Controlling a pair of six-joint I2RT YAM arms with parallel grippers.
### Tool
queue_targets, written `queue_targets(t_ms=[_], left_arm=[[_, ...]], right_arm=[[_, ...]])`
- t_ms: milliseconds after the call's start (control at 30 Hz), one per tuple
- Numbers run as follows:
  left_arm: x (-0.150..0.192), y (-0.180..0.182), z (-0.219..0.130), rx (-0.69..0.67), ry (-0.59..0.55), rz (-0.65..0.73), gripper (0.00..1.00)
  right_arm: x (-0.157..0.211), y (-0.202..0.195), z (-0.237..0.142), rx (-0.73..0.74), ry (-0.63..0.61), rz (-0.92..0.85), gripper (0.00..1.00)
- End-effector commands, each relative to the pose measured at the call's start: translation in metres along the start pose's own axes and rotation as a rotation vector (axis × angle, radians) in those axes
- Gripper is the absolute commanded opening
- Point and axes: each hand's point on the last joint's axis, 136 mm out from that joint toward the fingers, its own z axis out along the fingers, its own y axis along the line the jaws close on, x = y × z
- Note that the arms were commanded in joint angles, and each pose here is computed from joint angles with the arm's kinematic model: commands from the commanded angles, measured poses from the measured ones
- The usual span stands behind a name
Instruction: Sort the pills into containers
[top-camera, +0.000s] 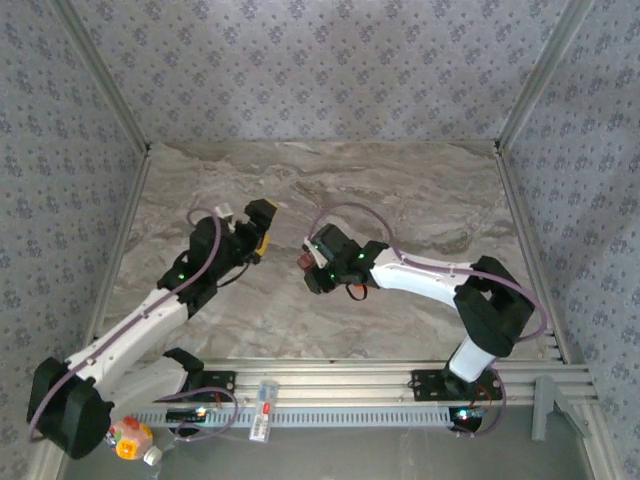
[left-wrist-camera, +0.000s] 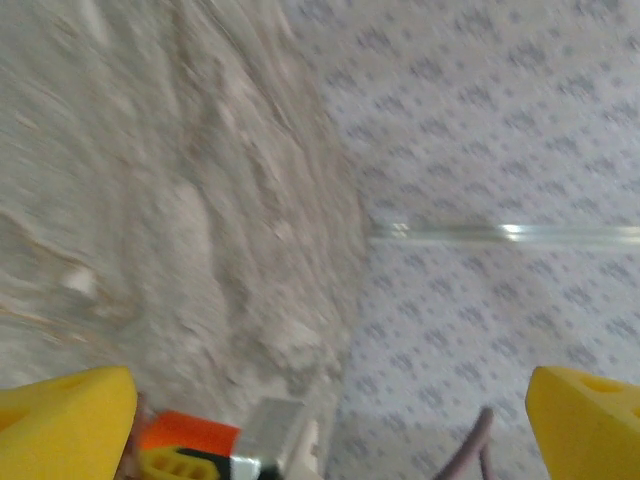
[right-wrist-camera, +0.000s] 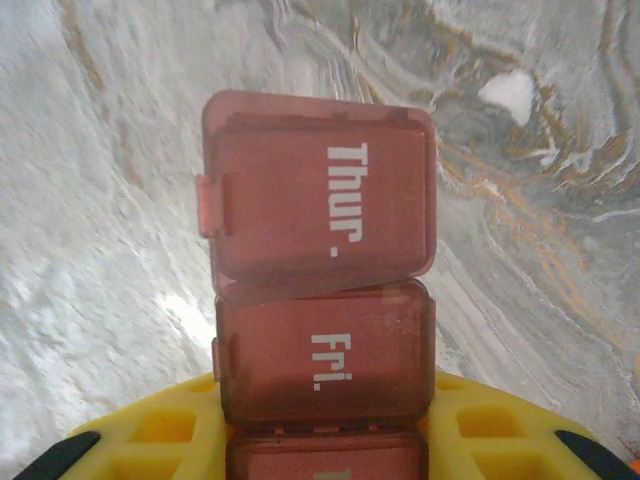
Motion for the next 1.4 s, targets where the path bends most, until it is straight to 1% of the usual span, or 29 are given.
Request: queue_targets(t_ms=[0,100,200,400,433,533,633,833,1067,1267,1367], left_arm=[[-0.014,0.043,-0.013,-0.153,-0.030,0.090,1.00],[-0.021,0.055,-0.018,-0.198,-0.026,0.125,1.00],[-0.022,0.061,-0.018,-0.220,-0.004,0.147,1.00],[-0.015,0.064,-0.009,-0.254,0.074,0.192,1.00],[-0.014,0.063,-0.007,-0.258,0.091,0.193,1.00],[-0.010,0.059,-0.002,-0.260,0.129,0.206,1.00],[-0.009,0.055,-0.001,-0.269,0.143,0.222,1.00],[-0.010,0.051,-0.003,-0.269,0.141,0.234,1.00],[-0.012,0.053,-0.004,-0.260,0.125,0.224,1.00],[-0.010,0.057,-0.003,-0.250,0.117,0.208,1.00],[-0.007,0.057,-0.002,-0.255,0.114,0.214,1.00]], right_arm=[[0.026,-0.005,0.013,-0.007,0.099,-0.135,0.28],[0.030,-0.004,0.022,-0.019,0.128,-0.186,0.31],[0.037,-0.009,0.032,0.008,0.176,-0.217,0.31],[0.047,-0.013,0.046,0.048,0.240,-0.243,0.34],[0.049,-0.013,0.048,0.052,0.249,-0.248,0.36],[0.050,-0.015,0.052,0.071,0.263,-0.257,0.44],[0.049,-0.018,0.052,0.091,0.269,-0.263,0.59],[0.049,-0.025,0.039,0.142,0.271,-0.270,0.74],[0.058,-0.041,0.026,0.210,0.288,-0.259,0.76],[0.055,-0.050,0.014,0.225,0.263,-0.249,0.76],[0.050,-0.056,0.014,0.234,0.245,-0.229,0.76]])
